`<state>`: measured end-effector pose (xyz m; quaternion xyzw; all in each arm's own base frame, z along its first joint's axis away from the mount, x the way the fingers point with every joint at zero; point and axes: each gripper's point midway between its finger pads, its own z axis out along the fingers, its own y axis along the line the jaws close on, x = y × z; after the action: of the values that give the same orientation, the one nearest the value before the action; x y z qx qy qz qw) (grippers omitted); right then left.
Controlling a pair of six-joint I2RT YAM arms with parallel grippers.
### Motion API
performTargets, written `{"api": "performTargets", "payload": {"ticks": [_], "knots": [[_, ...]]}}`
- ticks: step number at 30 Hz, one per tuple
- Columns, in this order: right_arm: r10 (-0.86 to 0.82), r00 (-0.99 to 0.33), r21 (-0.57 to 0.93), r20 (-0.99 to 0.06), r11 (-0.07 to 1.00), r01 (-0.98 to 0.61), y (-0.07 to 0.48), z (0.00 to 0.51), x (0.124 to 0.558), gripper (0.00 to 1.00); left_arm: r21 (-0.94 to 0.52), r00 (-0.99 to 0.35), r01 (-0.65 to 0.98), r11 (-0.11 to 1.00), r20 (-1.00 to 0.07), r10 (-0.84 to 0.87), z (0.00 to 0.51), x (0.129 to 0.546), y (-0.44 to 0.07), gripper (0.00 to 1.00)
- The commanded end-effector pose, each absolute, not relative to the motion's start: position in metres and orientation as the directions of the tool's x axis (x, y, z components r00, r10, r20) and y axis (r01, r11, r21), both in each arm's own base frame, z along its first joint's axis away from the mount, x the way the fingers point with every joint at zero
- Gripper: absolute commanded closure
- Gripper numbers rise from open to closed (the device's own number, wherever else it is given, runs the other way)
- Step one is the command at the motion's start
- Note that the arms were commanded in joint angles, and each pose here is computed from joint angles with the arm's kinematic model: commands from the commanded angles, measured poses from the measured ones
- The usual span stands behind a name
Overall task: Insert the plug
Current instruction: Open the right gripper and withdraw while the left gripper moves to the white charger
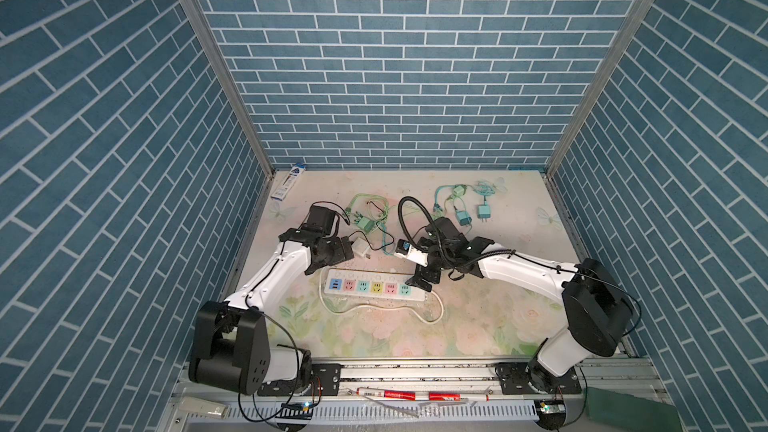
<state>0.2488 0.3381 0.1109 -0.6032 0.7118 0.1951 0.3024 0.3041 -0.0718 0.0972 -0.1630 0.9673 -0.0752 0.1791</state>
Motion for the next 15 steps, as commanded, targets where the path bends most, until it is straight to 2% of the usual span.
{"api": "performTargets", "payload": {"ticks": [1,4,8,15], "knots": [[-0.664,-0.209,-0.036,-0.718,0.334,-0.942,0.326,0.119,0.268,0.01,-0.221,-0.858,-0.344,0.912,-0.32,-0.402,0.099,0.316,-0.083,0.0],[-0.626,-0.273,-0.034,-0.731,0.433,-0.901,0.316,0.123,0.289,0.01,-0.22,-0.855,-0.375,0.901,-0.293,-0.428,0.094,0.321,-0.098,0.01],[-0.557,-0.286,-0.059,-0.78,0.52,-0.852,0.307,0.131,0.306,0.02,-0.235,-0.836,-0.445,0.864,-0.236,-0.495,0.075,0.322,-0.114,0.05],[-0.542,-0.323,-0.07,-0.776,0.582,-0.81,0.294,0.123,0.316,0.04,-0.277,-0.764,-0.539,0.795,-0.238,-0.6,0.062,0.333,-0.118,0.09]]}}
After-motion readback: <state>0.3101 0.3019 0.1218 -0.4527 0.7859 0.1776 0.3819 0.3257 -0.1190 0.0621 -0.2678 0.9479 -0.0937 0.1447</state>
